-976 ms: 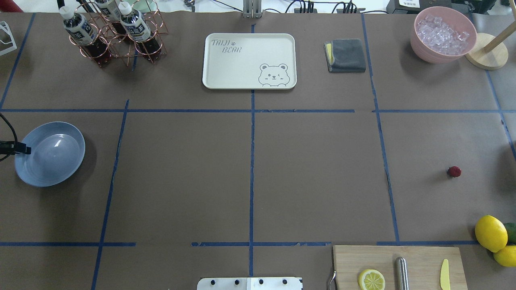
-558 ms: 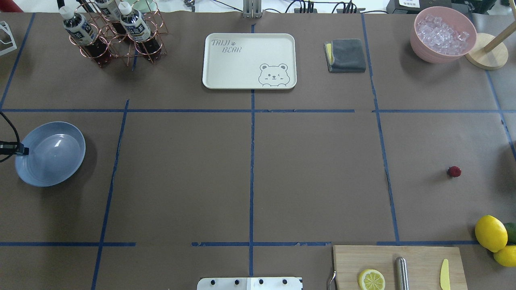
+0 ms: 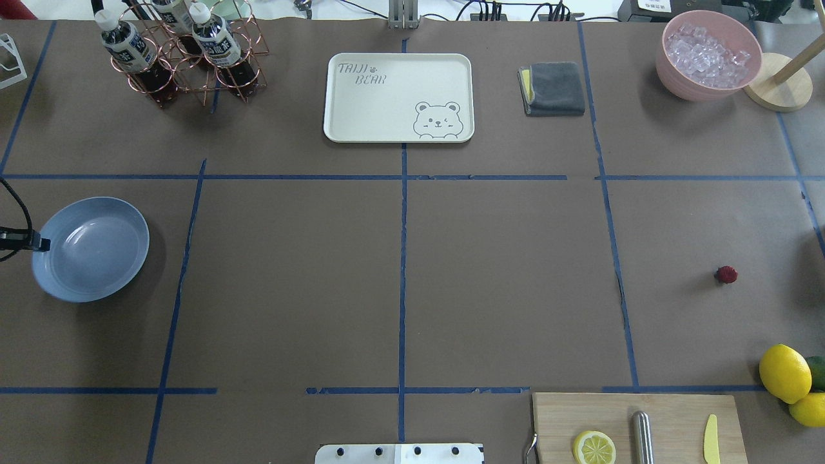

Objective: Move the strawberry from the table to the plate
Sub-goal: 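Reach the left gripper to the light-blue plate rim and grasp it, then slide the light-blue plate with the left gripper toward the table center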

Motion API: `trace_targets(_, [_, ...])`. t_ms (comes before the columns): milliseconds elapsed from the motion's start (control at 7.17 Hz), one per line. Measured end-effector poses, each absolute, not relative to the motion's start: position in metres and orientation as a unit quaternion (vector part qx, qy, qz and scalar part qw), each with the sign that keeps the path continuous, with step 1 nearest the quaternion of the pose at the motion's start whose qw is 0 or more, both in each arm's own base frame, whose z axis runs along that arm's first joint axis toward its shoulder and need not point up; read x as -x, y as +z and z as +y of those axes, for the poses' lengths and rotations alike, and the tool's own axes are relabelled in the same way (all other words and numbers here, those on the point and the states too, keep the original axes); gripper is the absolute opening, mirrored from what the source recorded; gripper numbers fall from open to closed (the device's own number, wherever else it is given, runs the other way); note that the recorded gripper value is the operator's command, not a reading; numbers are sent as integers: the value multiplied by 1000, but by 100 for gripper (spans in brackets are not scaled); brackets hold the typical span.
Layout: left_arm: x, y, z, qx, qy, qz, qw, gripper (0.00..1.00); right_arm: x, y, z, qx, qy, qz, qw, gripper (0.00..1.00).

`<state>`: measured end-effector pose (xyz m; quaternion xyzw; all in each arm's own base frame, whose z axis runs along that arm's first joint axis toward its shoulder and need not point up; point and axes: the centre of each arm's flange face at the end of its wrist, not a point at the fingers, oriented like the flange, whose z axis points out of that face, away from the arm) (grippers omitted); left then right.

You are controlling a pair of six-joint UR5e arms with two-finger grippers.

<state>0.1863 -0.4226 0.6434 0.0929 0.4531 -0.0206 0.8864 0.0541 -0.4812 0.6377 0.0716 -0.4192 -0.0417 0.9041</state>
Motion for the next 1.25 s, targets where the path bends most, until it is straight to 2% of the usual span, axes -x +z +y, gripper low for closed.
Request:
trace_targets(418, [-161,607,-429,-52,1,528,848,0,-50,633,-486,-70,-40,-421,904,100])
trace_targets(697, [-182,551,-460,-23,-42,558,828,0,-38,628,-491,-64,-39,-422,903,100])
trace_targets(1255, [-329,438,-474,32,-116,578,807,0,-8,604,-497,-55,-13,-427,902,100])
